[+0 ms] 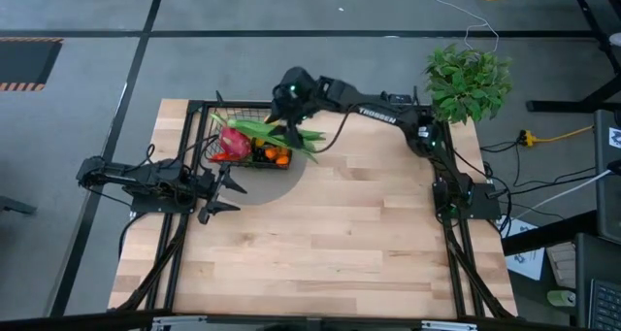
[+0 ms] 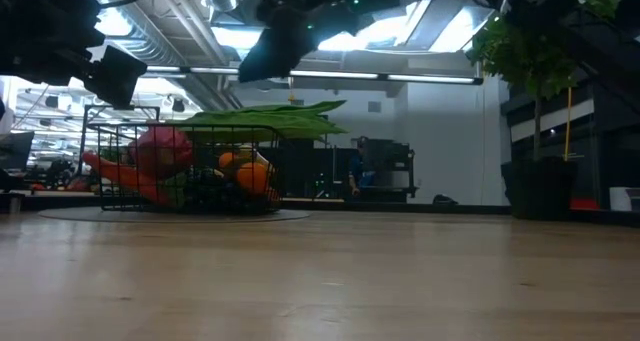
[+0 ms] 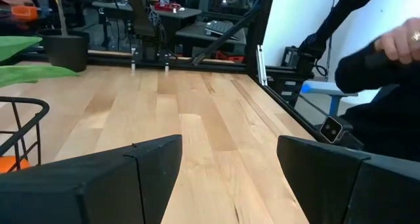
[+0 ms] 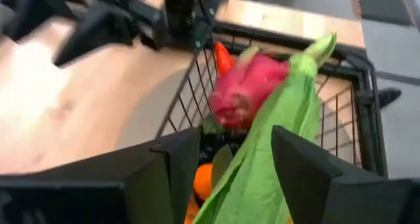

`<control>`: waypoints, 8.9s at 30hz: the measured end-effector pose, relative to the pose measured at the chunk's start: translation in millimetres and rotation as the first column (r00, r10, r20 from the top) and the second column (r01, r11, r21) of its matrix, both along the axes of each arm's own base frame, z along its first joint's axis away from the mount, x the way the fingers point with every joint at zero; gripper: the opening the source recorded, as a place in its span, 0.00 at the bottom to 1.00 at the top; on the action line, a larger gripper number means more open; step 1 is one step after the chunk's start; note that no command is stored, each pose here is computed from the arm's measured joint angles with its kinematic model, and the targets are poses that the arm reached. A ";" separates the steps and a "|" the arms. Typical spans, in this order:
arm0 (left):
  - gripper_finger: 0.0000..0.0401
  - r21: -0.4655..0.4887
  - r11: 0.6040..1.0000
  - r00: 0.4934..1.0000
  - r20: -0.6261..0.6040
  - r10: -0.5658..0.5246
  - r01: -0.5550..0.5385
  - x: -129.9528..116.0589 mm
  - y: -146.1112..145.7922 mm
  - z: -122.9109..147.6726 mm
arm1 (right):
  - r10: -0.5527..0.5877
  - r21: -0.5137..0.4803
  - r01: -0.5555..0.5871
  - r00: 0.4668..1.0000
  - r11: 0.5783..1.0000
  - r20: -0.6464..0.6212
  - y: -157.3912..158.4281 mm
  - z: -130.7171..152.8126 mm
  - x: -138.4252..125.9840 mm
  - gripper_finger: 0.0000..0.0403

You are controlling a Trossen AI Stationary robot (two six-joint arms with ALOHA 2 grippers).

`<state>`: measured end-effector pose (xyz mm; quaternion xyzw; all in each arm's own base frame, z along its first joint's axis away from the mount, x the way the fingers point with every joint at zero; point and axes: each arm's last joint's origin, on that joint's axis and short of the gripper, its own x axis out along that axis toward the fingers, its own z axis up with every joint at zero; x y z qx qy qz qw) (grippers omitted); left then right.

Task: Build produce basket
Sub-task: Put the green leaf lettuce into the black wire basket, then return to Home Position

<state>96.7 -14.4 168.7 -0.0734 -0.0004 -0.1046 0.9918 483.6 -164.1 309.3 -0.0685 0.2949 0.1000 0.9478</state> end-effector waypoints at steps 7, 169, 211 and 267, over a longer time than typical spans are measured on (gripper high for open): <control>0.60 0.000 1.000 1.000 0.000 0.000 0.000 0.0 0.0 0.0 | -0.163 -0.111 0.161 0.987 0.981 -0.009 11.7 -19.5 19.9 0.44; 0.60 0.000 1.000 1.000 0.000 0.026 -0.026 0.2 0.7 -0.3 | -0.661 0.038 0.717 0.661 0.696 -0.355 181.0 -131.0 -267.6 0.44; 0.60 0.000 1.000 1.000 0.000 0.026 -0.026 0.2 0.7 -0.3 | -0.283 0.194 0.208 0.774 0.959 0.567 181.3 -140.6 -386.2 0.44; 0.60 0.000 1.000 1.000 -0.002 0.025 -0.025 0.2 0.7 -0.5 | -0.300 0.191 0.232 0.757 0.954 0.580 161.0 -139.9 -386.5 0.44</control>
